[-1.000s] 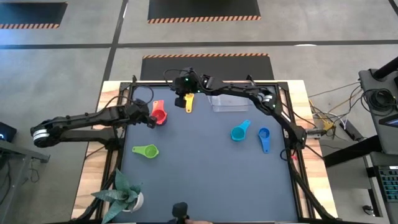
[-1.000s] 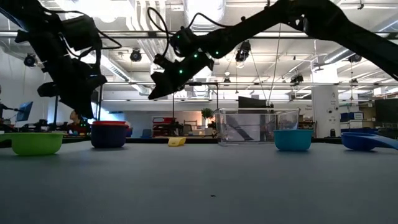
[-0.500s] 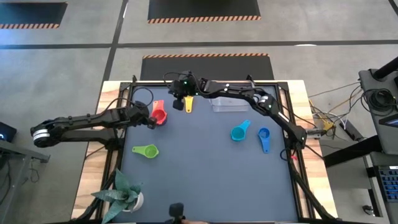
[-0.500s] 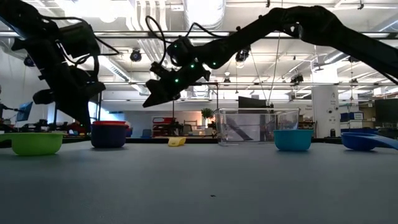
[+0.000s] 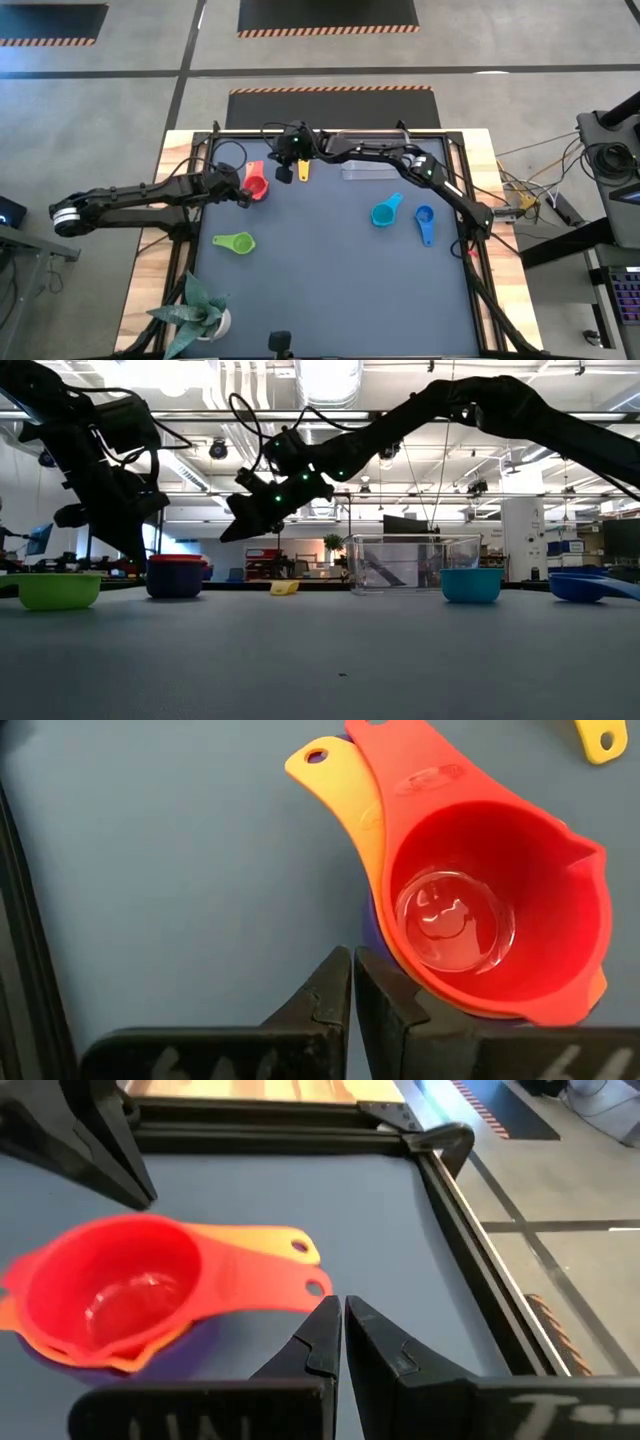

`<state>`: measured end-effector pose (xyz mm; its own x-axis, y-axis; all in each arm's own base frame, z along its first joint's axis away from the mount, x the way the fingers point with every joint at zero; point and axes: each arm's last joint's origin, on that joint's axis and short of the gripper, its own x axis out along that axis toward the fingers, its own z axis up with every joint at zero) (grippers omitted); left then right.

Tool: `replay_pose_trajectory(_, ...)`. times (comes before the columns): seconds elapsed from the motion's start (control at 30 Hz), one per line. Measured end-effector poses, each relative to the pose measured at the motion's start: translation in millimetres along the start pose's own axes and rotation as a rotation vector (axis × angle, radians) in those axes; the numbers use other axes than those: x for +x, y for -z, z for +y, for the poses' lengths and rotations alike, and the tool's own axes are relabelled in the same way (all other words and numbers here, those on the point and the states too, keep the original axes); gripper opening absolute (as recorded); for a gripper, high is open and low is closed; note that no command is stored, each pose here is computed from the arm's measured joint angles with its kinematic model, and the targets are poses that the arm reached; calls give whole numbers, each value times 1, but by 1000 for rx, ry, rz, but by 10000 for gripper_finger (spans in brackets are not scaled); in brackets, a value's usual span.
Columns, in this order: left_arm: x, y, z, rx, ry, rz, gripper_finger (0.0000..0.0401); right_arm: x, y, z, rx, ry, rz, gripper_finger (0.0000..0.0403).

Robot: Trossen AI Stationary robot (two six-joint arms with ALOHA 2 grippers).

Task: Nest measuring cups in basket
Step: Stack the red measuring cup on top of the orange measuring cup

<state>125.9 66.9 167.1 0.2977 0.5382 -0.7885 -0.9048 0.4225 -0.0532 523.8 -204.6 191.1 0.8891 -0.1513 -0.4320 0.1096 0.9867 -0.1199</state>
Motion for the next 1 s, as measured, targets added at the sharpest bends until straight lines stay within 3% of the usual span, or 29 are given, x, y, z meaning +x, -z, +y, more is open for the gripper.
replay_pose_trajectory(0.23,0,0,0,17,1,-2,0,0,-1,0,35,1,-7,9)
replay_pose_trajectory(0.77,-2,-4,-2,55,30,-44,0,-5,-7,-4,313,3,27,9)
replay_pose_trajectory(1.0,-10,-6,1,41,57,-83,0,-10,-16,-7,312,6,46,9)
